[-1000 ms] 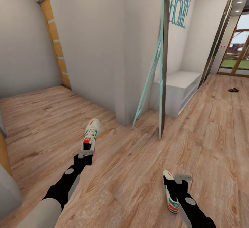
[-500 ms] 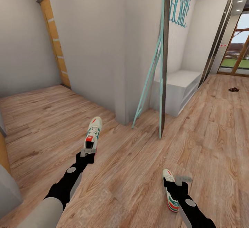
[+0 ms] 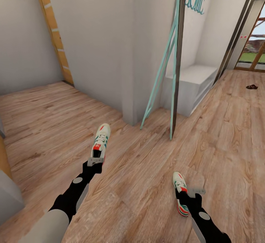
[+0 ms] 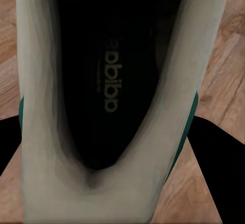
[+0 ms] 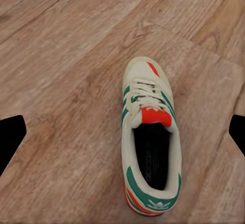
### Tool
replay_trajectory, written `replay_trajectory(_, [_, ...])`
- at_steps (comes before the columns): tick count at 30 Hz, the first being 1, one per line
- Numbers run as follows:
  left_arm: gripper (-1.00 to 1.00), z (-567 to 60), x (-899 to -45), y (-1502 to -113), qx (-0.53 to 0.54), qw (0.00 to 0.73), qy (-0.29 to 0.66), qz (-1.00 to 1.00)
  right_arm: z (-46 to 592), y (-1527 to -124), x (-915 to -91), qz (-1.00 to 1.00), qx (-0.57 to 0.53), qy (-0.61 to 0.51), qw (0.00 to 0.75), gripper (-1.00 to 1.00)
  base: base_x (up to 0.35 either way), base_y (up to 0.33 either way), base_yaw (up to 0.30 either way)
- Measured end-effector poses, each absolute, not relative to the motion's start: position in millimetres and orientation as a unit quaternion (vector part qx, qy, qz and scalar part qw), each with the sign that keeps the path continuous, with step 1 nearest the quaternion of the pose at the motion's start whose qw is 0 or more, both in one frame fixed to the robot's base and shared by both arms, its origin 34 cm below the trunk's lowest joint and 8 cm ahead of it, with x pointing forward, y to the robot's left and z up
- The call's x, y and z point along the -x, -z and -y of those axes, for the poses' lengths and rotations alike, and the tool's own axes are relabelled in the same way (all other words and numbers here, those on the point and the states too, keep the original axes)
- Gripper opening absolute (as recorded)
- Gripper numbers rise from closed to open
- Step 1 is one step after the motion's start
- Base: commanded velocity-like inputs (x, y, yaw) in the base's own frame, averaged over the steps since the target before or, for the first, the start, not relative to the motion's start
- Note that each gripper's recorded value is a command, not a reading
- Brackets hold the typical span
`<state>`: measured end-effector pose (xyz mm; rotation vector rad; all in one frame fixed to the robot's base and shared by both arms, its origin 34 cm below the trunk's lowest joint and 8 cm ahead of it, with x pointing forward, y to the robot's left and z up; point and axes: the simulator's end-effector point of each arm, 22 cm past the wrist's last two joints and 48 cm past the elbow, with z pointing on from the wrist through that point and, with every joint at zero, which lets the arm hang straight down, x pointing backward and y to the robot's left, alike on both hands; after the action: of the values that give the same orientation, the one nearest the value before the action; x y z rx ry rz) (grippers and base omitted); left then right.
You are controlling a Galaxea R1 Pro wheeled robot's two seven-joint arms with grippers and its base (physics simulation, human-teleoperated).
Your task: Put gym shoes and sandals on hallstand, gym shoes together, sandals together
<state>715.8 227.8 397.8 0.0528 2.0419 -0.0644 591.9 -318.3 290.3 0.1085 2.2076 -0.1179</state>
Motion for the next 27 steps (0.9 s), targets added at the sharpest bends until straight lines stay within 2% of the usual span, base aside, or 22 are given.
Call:
replay_trajectory(8, [-1.0,-200.5,-711.1,-375.1,-0.054,0.504,0.081,-0.858,328.7,-268.3,-581.9,-0.901,-0.04,0.056,0.428,1.0,0.0,0.0,0.0])
replay_trajectory(27, [-1.0,-208.9,-722.6,-369.2,-0.051,0.479,0.081,-0.873,328.9,-227.8,-560.7,-0.918,-0.037,0.057,0.392,1.0,0.0,0.0,0.0])
